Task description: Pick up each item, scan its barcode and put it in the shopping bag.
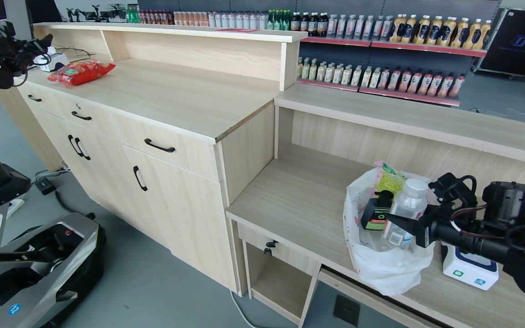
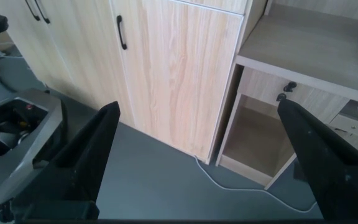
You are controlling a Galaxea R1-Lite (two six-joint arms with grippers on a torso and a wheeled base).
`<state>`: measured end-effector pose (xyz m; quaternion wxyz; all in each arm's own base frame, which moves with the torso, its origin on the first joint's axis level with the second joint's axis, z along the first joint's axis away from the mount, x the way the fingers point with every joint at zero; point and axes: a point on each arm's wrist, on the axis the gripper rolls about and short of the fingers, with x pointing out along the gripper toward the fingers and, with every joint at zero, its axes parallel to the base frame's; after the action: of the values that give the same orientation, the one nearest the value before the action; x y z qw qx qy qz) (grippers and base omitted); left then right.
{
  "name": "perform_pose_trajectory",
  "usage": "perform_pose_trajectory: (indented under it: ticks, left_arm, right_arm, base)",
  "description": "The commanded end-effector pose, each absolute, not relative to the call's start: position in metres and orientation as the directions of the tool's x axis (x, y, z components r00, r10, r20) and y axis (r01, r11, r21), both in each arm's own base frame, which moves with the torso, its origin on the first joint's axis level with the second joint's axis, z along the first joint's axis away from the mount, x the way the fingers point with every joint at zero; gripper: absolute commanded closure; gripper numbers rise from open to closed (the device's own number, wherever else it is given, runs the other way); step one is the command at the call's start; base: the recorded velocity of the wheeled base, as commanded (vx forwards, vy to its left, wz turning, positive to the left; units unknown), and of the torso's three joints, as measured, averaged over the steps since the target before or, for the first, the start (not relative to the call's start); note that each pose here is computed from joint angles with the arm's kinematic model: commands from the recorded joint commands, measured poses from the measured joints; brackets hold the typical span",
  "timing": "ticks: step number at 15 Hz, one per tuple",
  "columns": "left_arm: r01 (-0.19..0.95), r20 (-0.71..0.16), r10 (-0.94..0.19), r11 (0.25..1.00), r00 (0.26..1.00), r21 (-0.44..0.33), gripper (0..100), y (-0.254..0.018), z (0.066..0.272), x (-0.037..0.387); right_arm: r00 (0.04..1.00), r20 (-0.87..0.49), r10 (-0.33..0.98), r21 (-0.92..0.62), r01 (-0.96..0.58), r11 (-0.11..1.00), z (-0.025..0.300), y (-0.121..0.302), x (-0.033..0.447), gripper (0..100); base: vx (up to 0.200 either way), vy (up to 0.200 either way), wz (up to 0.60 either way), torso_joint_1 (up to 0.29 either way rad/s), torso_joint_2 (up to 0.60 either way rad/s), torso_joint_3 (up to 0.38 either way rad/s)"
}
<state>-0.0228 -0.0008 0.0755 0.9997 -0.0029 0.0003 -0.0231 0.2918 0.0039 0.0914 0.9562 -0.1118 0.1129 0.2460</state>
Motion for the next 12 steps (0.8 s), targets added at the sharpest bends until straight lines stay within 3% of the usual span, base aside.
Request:
perform_pose_trajectory:
  ticks: [1, 12]
  left_arm:
    - [0.046, -0.002, -0.046, 0.999, 0.999, -0.006, 0, -0.001, 0.076, -0.023]
    - [0.046, -0.002, -0.046, 0.999, 0.999, -0.006, 0, -0.001, 0.076, -0.023]
  right_arm:
    - [0.838, -0.317, 0.443, -0.133, -0.502, 0.855, 0.074, 0.003, 0.296, 100]
    - [0.842, -0.341, 0.419, -0.182, -0.496, 0.849, 0.04, -0.011, 0.309, 100]
  base:
    - [0.0, 0.0, 0.0, 0.0, 0.0, 0.0]
    - [0.0, 0.0, 0.0, 0.0, 0.0, 0.0]
